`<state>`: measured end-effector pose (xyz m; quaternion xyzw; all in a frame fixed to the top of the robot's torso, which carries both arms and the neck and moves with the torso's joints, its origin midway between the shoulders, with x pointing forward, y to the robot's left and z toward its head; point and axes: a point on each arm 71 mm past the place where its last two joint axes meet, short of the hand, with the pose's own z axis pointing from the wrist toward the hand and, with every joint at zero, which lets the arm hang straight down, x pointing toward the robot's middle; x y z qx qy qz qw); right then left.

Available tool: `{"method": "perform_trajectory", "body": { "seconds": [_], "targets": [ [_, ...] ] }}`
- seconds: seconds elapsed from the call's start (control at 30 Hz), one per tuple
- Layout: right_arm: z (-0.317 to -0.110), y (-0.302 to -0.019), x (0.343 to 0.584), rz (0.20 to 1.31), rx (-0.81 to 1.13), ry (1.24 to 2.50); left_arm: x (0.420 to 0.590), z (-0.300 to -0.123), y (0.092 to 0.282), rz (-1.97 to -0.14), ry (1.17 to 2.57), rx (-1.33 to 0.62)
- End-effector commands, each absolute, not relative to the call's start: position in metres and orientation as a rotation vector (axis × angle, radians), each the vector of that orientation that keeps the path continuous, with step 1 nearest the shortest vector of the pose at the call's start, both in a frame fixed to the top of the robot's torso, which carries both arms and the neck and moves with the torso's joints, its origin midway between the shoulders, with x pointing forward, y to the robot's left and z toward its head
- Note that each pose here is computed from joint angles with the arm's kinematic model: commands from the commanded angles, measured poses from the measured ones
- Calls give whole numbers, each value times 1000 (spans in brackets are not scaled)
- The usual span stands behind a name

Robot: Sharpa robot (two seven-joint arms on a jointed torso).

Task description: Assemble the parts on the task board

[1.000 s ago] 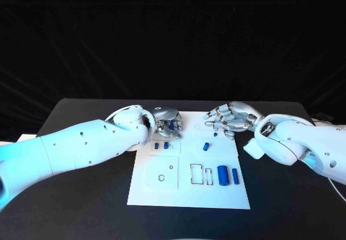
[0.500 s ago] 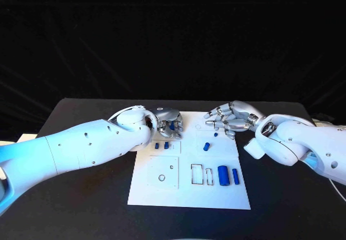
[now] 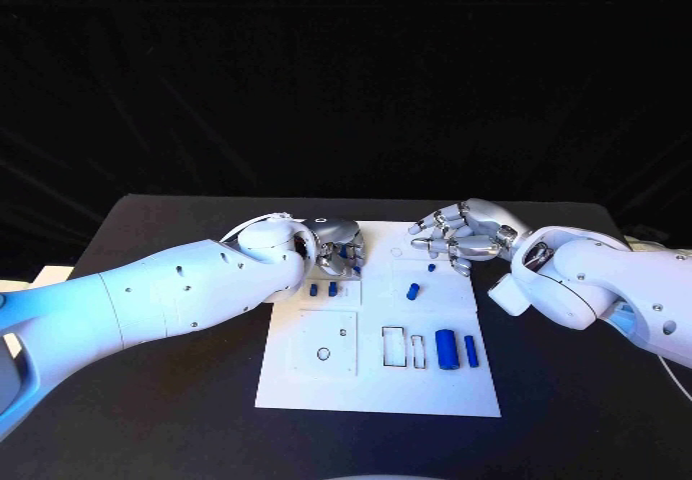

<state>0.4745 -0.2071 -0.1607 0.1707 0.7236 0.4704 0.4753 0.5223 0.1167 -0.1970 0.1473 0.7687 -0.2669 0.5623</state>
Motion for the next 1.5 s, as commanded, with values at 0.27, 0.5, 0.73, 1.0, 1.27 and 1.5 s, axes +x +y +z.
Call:
{"method": "perform_trajectory", "body": {
  "seconds": [0.27, 0.5, 0.73, 1.0, 1.27, 1.5],
  "targets": [
    [-160, -206, 474, 1160, 403, 1766, 522, -200, 115, -607, 1842, 344],
    [-161, -206, 474, 1159, 403, 1771, 522, -201, 114, -602, 1854, 346],
    [-161, -205, 474, 1161, 401, 1777, 520, -202, 112, -602, 1869, 355],
    [-161, -205, 474, 1161, 400, 1778, 519, -200, 114, -608, 1866, 346],
    [-161, -205, 475, 1162, 400, 1778, 519, -195, 121, -626, 1837, 295],
    [-162, -205, 475, 1161, 401, 1778, 519, -184, 130, -647, 1828, 229]
  ]
}}
